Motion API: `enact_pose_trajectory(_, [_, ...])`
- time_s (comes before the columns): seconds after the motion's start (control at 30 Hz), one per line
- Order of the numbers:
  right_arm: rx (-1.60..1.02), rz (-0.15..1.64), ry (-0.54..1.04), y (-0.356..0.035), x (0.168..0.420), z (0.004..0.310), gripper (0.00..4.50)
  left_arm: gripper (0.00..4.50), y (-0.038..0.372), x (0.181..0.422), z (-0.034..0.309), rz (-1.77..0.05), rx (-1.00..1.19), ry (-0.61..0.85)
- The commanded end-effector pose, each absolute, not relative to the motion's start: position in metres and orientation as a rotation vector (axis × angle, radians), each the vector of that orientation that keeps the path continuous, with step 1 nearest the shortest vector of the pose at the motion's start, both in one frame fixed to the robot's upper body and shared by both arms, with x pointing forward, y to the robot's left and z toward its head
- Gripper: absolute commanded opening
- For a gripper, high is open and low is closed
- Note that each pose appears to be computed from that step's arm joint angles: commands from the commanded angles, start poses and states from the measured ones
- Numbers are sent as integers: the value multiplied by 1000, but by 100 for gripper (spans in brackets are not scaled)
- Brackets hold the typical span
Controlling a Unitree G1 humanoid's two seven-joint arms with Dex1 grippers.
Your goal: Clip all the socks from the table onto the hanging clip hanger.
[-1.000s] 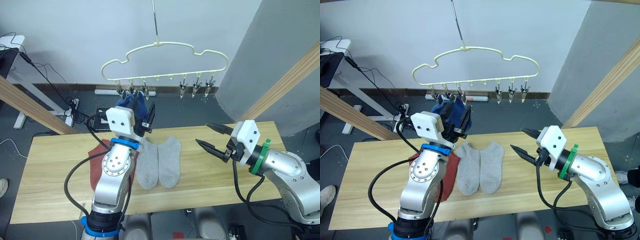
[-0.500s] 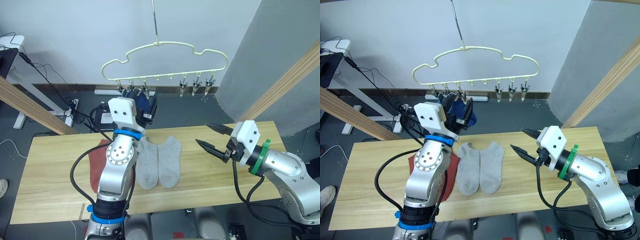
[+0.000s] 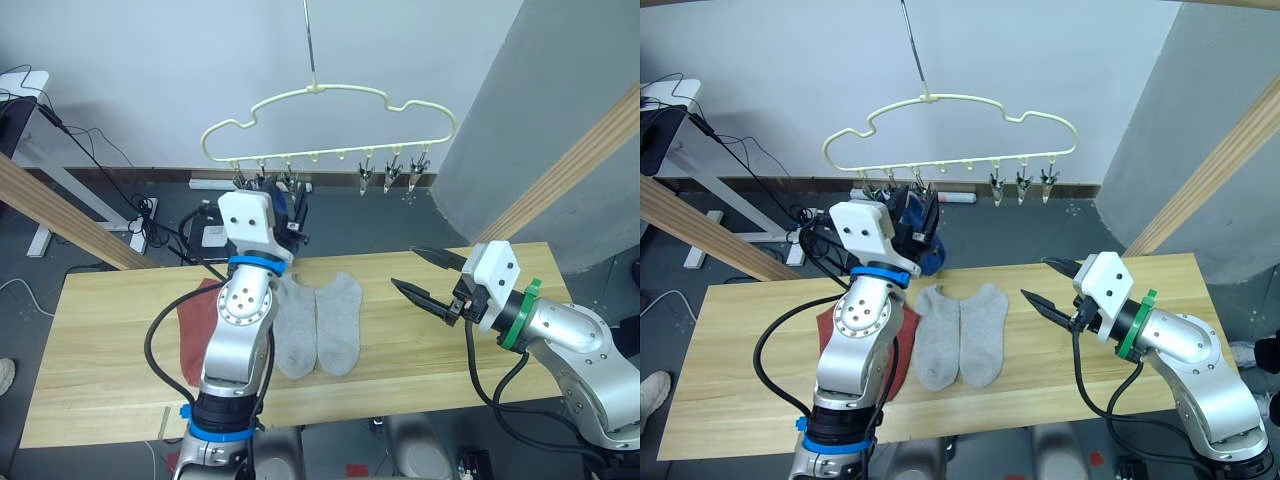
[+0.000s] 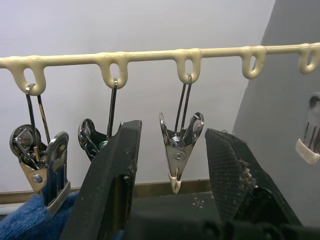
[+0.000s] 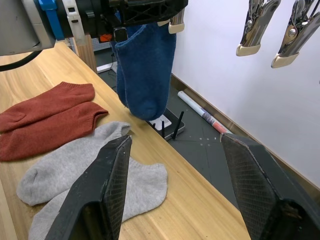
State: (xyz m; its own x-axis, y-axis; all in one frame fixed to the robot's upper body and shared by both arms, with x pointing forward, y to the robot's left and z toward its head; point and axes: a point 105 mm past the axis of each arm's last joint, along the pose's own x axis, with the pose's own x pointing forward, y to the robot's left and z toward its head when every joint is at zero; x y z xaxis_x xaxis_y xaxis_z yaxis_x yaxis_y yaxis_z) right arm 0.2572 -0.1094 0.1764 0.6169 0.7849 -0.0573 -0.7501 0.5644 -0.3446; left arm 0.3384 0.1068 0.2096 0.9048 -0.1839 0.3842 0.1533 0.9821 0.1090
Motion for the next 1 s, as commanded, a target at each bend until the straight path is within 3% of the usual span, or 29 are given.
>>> enact_pose_trajectory(0.03, [-371,920,-154,-106,250,186,297,220,103,334,222,-168,64,-454])
enact_pose_trajectory(0.97, [-323,976,-211,-94,245,196,297,220,98,334,225,-135,52,-461])
enact_pose_trajectory(1.0, [-324,977,-209,-94,245,195,297,203,98,334,225,-136,52,-462])
